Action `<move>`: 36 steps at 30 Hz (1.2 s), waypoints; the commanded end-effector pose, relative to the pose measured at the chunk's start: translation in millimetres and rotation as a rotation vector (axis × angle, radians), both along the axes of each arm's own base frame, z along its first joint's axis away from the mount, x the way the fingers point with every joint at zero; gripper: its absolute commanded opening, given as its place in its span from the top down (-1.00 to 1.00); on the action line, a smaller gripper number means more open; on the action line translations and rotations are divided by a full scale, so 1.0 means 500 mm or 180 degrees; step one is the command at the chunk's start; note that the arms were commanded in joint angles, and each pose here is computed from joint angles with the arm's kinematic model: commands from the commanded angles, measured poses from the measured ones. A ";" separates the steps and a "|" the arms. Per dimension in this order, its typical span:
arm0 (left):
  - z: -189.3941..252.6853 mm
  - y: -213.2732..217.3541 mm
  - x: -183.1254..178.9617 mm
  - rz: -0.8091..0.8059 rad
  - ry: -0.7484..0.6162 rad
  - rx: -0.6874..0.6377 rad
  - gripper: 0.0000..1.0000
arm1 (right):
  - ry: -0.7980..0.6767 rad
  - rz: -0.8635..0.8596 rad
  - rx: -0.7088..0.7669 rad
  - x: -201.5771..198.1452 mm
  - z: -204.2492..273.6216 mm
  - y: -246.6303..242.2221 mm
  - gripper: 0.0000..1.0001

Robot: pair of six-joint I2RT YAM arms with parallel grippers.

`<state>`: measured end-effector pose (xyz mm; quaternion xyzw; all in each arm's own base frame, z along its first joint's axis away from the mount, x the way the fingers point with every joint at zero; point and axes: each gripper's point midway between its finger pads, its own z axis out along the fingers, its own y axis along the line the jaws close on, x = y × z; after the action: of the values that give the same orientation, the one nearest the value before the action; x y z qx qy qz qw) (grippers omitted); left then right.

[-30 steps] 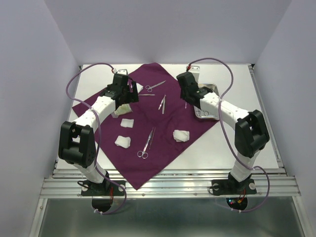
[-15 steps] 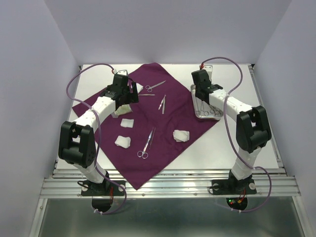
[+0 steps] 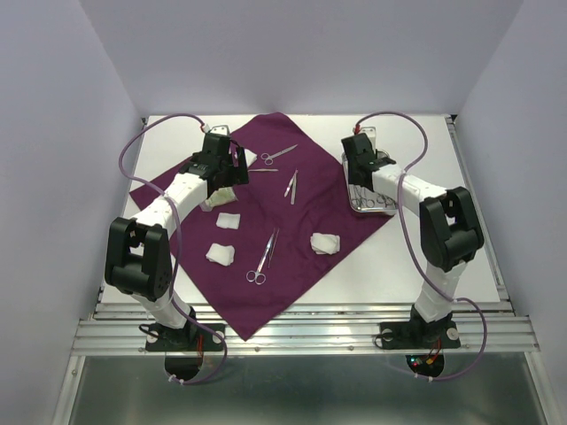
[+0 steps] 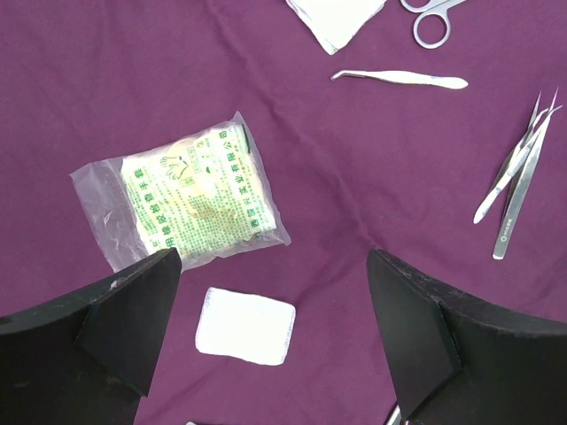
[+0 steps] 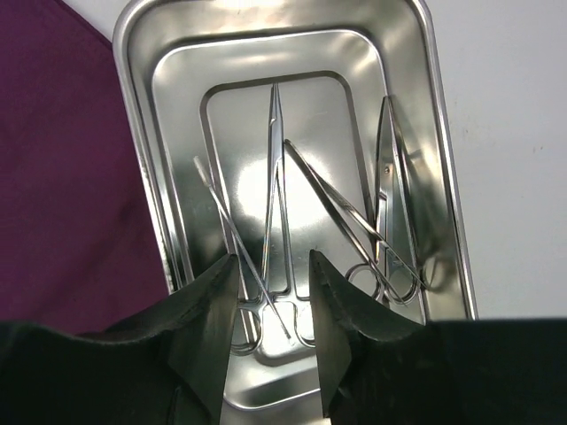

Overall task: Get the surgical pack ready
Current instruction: Place the medical item in the container, then pick up the medical item from the surgical kit.

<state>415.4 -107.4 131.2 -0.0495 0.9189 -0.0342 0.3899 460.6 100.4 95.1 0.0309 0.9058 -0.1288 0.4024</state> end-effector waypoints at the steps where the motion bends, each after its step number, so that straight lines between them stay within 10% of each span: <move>1: 0.036 -0.002 0.006 -0.0014 -0.0180 -0.0019 -0.97 | -0.0379 0.0126 0.0304 0.014 0.108 0.036 0.13; 14: 0.084 0.017 0.001 0.0158 -0.0297 0.0014 -0.97 | -0.0149 0.0761 0.0853 -0.034 0.082 0.361 -0.13; 36: 0.058 0.026 -0.006 0.0153 -0.0241 0.0105 -0.97 | 0.0164 0.0762 0.0663 0.052 -0.076 0.431 0.07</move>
<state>410.5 -95.7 146.9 -0.0646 0.9122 -0.0125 0.4045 478.0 308.4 49.5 -0.0441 0.9259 0.0055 0.3751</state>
